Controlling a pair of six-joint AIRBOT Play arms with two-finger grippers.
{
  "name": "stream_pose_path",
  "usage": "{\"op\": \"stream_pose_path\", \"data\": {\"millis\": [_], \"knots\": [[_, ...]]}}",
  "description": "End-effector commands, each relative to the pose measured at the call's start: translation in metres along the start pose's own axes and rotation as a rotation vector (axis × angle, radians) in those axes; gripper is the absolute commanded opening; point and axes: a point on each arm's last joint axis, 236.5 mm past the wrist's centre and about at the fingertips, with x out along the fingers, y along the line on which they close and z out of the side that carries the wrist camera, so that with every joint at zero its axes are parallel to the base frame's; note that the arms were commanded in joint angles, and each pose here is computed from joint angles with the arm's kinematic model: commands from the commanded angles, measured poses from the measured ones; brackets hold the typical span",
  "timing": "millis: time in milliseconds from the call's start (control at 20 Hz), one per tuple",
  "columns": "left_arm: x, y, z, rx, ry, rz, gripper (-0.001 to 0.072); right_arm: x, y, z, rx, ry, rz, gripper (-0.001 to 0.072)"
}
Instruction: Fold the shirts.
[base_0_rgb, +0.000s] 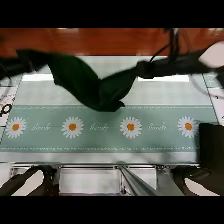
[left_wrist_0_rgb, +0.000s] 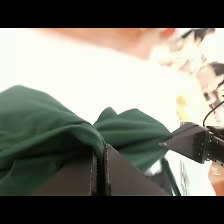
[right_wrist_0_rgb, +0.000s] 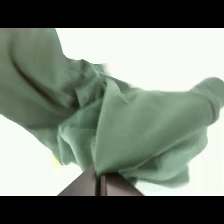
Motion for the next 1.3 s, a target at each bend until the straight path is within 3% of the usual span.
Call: {"op": "stream_pose_path", "data": {"millis": [0, 300, 450, 700, 1000, 1250], "knots": [[-0.039, -0.128, 0.077, 0.337, -0.167, -0.054, 0.0025, -0.119, 0.019, 0.043, -0.191, -0.086, -0.21, 0.0022], [-0.125, -0.214, 0.088, 0.689, -0.308, 0.288, 0.0025, -0.266, 0.049, 0.026, -0.269, -0.308, -0.399, 0.0022], [-0.153, -0.218, 0.052, 0.713, -0.258, 0.441, 0.0025, -0.314, 0.066, 0.006, -0.27, -0.416, -0.415, 0.0023], [-0.137, -0.166, -0.029, 0.484, -0.027, 0.422, 0.0025, -0.279, 0.037, -0.042, -0.173, -0.257, -0.426, 0.0023], [-0.085, 0.001, -0.168, 0.062, 0.311, 0.39, 0.0026, -0.126, -0.059, -0.068, -0.064, 0.025, -0.452, 0.0022], [-0.055, 0.151, -0.231, -0.174, 0.225, 0.598, 0.0026, 0.005, -0.133, -0.038, 0.018, 0.101, -0.46, 0.0023]]}}
